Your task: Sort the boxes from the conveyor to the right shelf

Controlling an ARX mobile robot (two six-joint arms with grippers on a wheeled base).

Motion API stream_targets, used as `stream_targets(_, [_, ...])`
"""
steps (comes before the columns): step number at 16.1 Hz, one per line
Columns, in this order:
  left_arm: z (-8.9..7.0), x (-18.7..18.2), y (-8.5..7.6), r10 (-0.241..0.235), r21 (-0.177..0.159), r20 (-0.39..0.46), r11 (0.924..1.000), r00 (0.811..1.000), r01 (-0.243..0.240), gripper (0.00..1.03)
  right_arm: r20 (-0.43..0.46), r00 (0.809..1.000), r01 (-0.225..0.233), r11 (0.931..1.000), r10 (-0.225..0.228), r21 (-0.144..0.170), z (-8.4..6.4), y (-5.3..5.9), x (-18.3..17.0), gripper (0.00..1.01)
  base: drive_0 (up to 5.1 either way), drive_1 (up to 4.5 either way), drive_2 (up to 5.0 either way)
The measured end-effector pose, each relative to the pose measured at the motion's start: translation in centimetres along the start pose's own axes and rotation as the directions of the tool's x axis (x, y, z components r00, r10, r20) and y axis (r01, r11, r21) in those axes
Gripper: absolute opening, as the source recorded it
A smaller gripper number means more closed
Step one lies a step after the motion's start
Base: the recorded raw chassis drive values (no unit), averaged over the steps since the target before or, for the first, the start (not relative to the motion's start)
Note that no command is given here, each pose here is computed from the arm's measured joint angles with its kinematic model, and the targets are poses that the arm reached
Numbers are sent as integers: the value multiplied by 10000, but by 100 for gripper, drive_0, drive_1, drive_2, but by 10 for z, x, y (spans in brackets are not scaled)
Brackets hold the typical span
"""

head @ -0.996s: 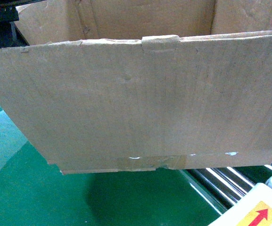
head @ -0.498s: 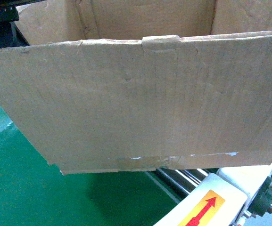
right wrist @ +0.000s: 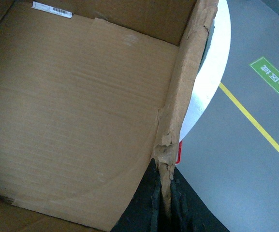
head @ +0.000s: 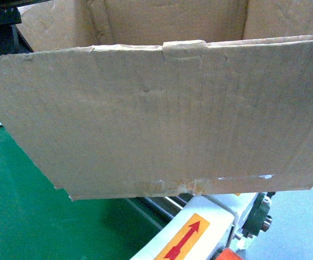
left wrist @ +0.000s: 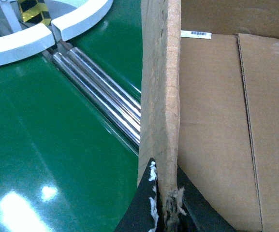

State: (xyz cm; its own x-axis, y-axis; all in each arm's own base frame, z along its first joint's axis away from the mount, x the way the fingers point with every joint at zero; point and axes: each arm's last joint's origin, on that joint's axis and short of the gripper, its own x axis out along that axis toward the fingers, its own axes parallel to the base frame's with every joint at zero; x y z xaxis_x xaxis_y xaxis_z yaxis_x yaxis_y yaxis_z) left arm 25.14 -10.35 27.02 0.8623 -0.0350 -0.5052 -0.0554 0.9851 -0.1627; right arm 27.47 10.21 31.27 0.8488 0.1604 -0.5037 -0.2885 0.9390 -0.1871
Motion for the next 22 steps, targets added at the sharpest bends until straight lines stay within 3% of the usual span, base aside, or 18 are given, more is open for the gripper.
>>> stream_targets(4, [-1,1,0,15,14,-37,10000,10000,-15,2,-63,10000,-17,10000,17,-6,-1,0,2,2,-109,-421,203])
stream_targets(22, [0,-1,0,-20,2,14,10000,10000,20,2,1,10000,-12,10000,12,0,0,0,0,2,-108,-108,-108])
